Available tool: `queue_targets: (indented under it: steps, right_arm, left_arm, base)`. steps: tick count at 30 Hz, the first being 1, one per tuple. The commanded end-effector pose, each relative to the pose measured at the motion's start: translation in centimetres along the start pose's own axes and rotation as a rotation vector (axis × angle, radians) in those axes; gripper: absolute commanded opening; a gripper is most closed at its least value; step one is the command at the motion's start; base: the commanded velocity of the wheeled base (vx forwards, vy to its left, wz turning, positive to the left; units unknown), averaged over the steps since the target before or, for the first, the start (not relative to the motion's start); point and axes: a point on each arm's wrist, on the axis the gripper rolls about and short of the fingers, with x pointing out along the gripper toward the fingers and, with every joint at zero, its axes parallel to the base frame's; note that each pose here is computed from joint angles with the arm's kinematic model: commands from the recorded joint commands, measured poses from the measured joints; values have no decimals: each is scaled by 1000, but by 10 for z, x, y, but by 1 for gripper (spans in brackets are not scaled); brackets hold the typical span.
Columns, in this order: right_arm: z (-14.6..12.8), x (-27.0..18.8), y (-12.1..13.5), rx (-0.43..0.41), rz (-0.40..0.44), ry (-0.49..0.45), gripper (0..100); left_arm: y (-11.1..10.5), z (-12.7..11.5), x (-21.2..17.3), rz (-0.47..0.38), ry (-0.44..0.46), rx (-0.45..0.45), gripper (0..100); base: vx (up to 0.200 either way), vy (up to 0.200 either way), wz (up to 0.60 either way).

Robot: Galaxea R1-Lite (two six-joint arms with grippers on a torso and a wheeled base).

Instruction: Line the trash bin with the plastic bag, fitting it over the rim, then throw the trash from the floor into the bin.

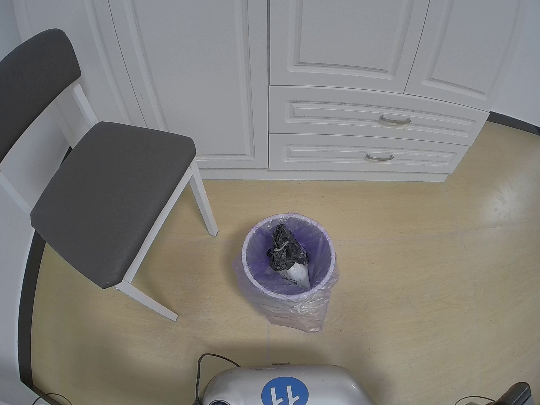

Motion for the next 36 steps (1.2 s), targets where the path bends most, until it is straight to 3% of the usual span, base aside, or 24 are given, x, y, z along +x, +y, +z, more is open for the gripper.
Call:
queue_targets:
  steps: [1,4,12,19,25,28,36]
  right_arm:
    - [6,-4,1,-16,-8,-22,100]
    - [6,-8,6,-50,-22,-35,100]
    - [7,-31,13,-111,87,-91,100]
    - [9,-38,9,-94,117,-99,100]
    - [30,-48,8,-77,199,-178,100]
    - [35,-51,8,-77,234,-198,100]
    - [30,-48,9,-69,233,-184,100]
  left_arm:
    - [2,3,-17,-5,-53,-14,100]
    - [2,4,-23,0,-75,-11,100]
    - [0,17,-34,-6,-79,-5,100]
    - [0,16,-40,-33,-84,-4,100]
    - [3,12,-57,-86,-88,2,100]
    - [6,7,-65,-129,-95,-3,100]
    - [19,-47,-65,-136,-3,-9,100]
  base:
    - [0,0,0]
    - [0,0,0]
    - [0,0,0]
    - [0,0,0]
    - [0,0,0]
    - [0,0,0]
    - [0,0,0]
